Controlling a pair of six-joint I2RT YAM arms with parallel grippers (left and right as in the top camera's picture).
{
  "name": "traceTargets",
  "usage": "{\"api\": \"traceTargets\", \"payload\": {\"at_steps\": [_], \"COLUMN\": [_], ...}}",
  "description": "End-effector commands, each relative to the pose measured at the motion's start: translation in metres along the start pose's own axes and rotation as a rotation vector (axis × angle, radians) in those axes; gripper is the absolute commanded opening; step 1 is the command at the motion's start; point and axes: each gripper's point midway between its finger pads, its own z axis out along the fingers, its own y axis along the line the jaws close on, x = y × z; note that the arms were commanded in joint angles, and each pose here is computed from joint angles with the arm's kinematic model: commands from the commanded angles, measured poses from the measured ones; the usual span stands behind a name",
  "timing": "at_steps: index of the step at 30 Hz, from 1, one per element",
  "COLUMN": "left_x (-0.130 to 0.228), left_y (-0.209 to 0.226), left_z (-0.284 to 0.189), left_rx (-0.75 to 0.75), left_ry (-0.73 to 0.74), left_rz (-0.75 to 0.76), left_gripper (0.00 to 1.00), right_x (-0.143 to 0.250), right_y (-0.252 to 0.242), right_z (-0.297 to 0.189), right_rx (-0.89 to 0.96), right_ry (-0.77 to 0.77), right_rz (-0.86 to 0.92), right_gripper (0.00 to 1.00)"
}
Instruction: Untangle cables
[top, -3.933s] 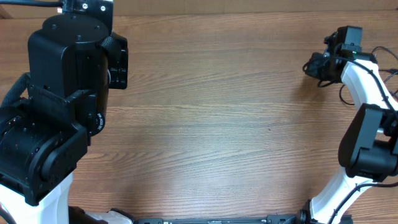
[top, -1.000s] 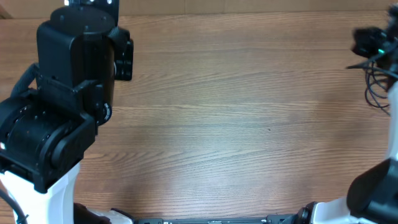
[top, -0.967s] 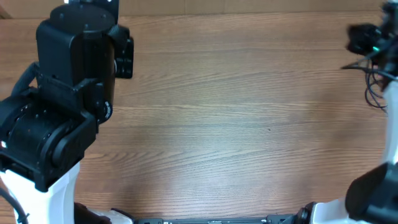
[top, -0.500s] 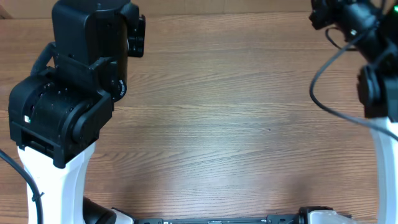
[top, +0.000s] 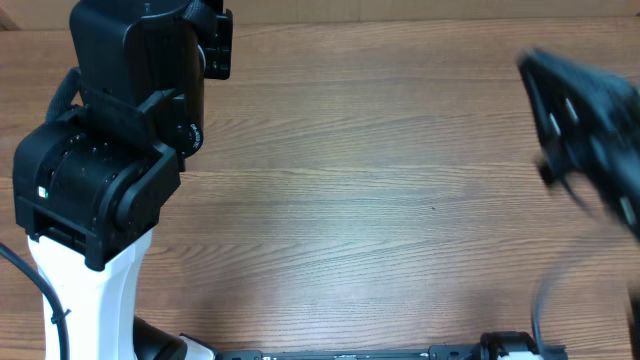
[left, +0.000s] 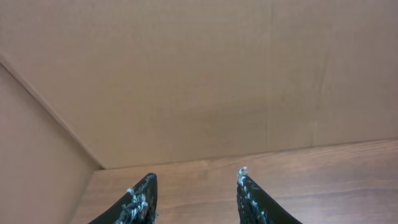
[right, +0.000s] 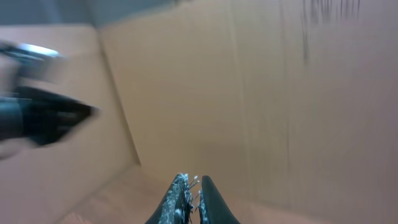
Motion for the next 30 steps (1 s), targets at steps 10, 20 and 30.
{"api": "traceTargets", "payload": {"at_steps": [10, 20, 30], "left_x": [0.007, 0.028, 0.041], "left_y": [0.007, 0.007, 0.007], "left_z": [-0.002, -0.004, -0.006], "left_rx": [-0.025, -0.022, -0.014], "left_ry": [0.028, 0.11, 0.162], "left_rz": [0.045, 0.094, 0.129], "left_gripper": [0.33, 0.33, 0.38], "right_x": [-0.032, -0.026, -0.003], "right_y": [0.09, 0.152, 0.183], "right_z": [-0.139, -0.235, -0.322], "right_rx": [-0.016, -0.074, 0.012], "right_ry": [-0.266, -0.446, -0.647], "right_rz": [-0.168, -0.275, -0.387], "right_gripper": [0.08, 0.09, 0.09]}}
